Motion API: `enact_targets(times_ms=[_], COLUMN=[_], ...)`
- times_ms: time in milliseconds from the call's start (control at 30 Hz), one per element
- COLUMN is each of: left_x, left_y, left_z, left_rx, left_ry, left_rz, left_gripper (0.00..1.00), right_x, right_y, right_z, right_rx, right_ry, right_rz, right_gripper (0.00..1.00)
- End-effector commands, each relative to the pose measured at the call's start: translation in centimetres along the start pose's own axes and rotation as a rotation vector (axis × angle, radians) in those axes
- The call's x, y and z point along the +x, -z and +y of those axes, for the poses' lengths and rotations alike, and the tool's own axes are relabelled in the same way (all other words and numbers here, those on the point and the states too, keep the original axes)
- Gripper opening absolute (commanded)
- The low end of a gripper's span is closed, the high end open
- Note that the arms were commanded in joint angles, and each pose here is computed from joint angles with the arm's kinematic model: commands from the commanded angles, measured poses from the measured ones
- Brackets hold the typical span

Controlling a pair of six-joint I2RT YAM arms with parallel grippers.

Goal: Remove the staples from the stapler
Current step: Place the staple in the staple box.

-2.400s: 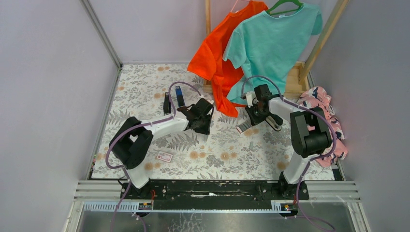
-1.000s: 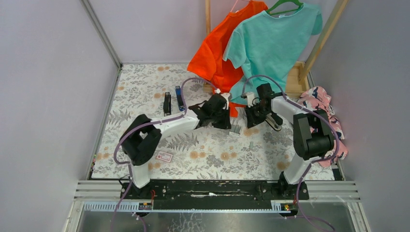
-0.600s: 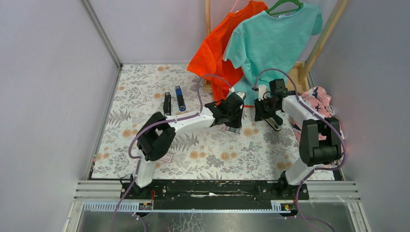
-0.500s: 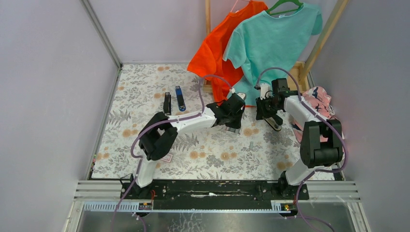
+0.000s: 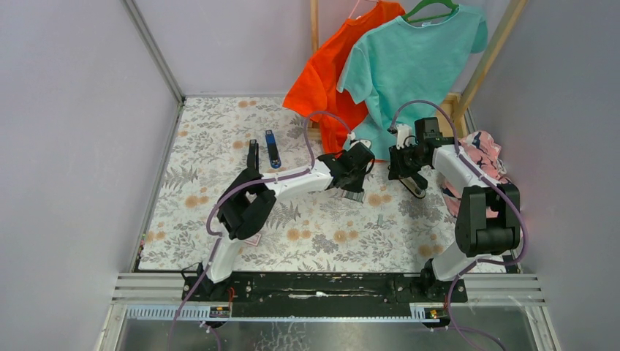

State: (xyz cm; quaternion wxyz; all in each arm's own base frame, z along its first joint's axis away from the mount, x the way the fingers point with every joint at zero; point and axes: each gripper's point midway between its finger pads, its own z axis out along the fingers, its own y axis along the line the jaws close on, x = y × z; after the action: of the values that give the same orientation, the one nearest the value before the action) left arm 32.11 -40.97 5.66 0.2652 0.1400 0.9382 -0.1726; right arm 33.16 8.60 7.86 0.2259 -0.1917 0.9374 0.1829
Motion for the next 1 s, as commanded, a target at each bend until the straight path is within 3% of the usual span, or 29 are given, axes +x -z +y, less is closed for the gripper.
enact_targets(times_ms=[0,967], left_x=[-0.8,-0.3], left_y=[-0.1,-1.4], left_z=[-0.7,-0.1], left_rx=[-0.021,-0.061], left_ry=[0.000,-0.022], left_rz=[-0.024,0.003], left_gripper=[0.10,0.11], right_x=[-2.2,-2.1], right_y=[1.9,1.9], right_z=[0.7,0.9], right_rx=[-0.017,-0.042], right_ry=[0.015,0.014], right_rz=[-0.079,-0.082], right_gripper=[0.23,0.23])
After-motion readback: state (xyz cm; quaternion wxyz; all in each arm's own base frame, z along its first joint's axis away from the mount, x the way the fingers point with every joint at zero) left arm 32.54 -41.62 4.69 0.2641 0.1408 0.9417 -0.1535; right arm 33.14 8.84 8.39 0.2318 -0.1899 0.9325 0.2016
